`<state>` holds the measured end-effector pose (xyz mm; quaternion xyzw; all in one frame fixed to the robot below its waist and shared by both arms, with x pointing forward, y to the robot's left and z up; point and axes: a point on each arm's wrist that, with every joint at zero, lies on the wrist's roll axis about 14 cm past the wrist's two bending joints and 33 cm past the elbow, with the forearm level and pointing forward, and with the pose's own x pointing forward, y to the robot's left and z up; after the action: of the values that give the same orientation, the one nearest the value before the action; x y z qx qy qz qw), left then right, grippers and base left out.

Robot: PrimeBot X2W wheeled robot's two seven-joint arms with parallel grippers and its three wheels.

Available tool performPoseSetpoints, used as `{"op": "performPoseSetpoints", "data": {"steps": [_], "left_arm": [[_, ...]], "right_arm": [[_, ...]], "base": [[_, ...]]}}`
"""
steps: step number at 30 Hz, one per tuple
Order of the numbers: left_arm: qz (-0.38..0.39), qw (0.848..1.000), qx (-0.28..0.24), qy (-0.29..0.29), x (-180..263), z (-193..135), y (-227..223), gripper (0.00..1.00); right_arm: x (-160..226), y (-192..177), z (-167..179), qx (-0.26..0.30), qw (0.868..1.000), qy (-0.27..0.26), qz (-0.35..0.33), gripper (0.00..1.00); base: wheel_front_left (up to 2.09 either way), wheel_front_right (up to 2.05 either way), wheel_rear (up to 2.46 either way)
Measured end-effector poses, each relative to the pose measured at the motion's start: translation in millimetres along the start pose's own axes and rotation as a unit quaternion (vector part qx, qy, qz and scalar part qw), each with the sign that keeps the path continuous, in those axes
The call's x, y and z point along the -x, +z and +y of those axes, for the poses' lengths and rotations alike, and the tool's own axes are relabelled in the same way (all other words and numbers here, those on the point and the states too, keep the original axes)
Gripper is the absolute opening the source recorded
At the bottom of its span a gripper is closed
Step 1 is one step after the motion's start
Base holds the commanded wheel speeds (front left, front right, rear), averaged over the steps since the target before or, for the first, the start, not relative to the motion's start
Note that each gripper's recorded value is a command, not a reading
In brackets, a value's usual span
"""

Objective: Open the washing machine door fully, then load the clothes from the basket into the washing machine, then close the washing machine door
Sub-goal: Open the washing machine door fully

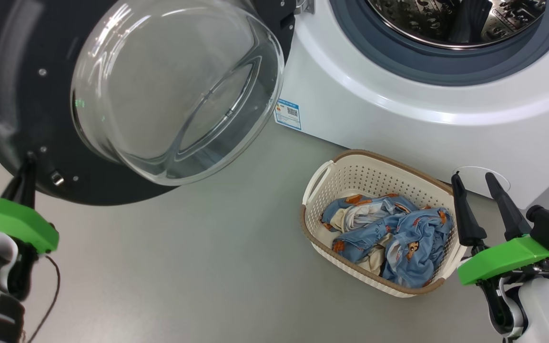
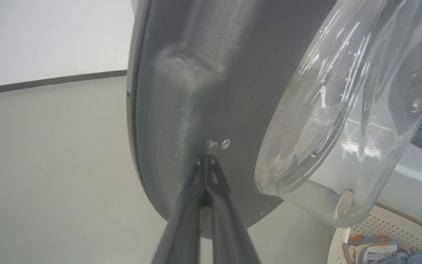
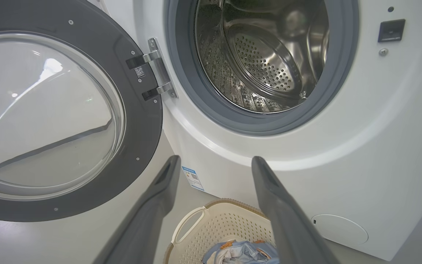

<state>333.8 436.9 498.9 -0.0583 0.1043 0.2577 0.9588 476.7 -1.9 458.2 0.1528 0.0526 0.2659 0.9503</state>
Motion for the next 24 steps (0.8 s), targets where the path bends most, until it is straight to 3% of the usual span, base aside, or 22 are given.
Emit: {"op": "performPoseSetpoints", "data": {"steps": [24], "left_arm": [[-0.003,1.0,-0.005,0.011,-18.4,6.6,12.8,0.0]], "right_arm": [[1.8,10.4,-8.9,0.004,1.0,-0.012,-0.012,1.0]], "base": [[0.0,0.0,0.0]]}}
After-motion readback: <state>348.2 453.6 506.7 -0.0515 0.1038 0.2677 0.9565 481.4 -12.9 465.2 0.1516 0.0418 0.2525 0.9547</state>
